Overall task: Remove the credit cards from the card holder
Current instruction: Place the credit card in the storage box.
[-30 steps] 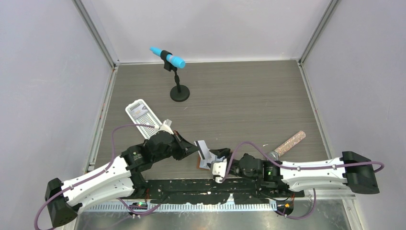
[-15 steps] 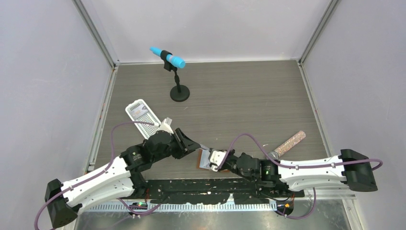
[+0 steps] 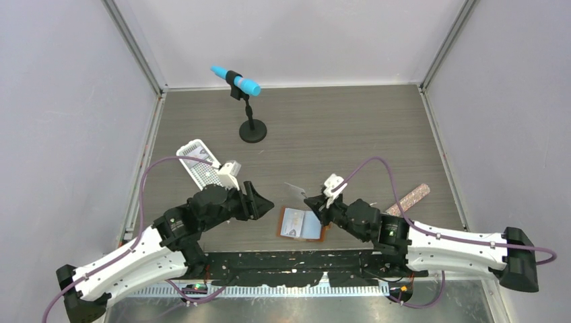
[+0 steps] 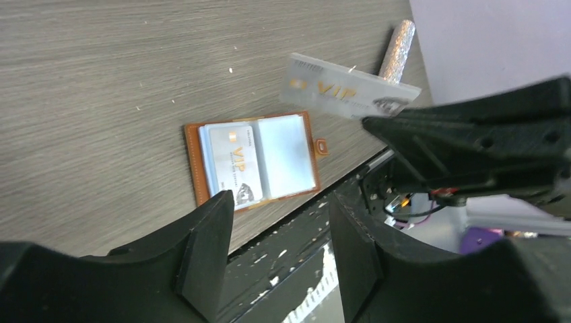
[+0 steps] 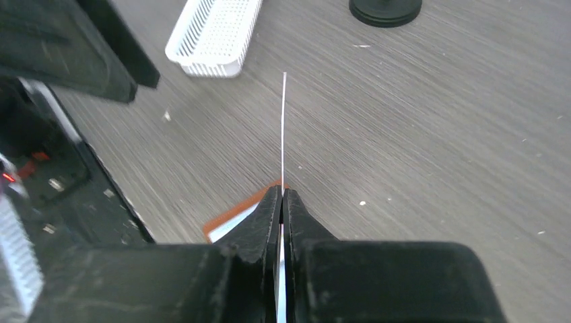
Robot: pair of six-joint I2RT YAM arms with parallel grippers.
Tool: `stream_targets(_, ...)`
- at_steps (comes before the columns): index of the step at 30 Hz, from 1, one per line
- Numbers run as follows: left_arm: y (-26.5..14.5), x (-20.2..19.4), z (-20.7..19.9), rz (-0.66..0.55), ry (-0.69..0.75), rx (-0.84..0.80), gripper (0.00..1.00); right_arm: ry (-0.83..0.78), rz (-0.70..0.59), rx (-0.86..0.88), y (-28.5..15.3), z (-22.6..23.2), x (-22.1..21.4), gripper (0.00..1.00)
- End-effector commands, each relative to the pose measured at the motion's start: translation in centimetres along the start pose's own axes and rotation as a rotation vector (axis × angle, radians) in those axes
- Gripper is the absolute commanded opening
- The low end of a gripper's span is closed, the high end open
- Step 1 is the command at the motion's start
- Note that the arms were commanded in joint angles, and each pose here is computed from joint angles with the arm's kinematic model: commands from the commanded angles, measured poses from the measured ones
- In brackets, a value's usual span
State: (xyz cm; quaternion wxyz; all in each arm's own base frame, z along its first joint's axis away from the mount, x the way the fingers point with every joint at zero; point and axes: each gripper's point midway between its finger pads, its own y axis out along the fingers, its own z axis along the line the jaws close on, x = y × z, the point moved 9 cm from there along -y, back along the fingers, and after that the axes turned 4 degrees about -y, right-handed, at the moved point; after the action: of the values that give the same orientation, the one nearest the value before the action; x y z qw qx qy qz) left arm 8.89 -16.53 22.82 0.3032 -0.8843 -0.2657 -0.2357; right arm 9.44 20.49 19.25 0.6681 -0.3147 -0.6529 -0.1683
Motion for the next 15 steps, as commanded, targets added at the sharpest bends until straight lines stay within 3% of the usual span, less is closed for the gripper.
stream_targets(1,-0.9,0.7,-1.0,-0.005,0.109,-0.096,0.57,0.346,-0.122,0.012,-0.8,0.3,2.4,0.05)
stream_targets(9,-0.3,1.5,-3.0,-0.085,-0.015,-0.263,0.62,0.753,-0.363,0.057,-2.3,0.2,4.1,0.05)
stream_targets(15,-0.1,2.1,-4.0,-0.097,-0.06,-0.34,0.62,0.808,-0.422,0.099,-3.4,0.1,4.6,0.05)
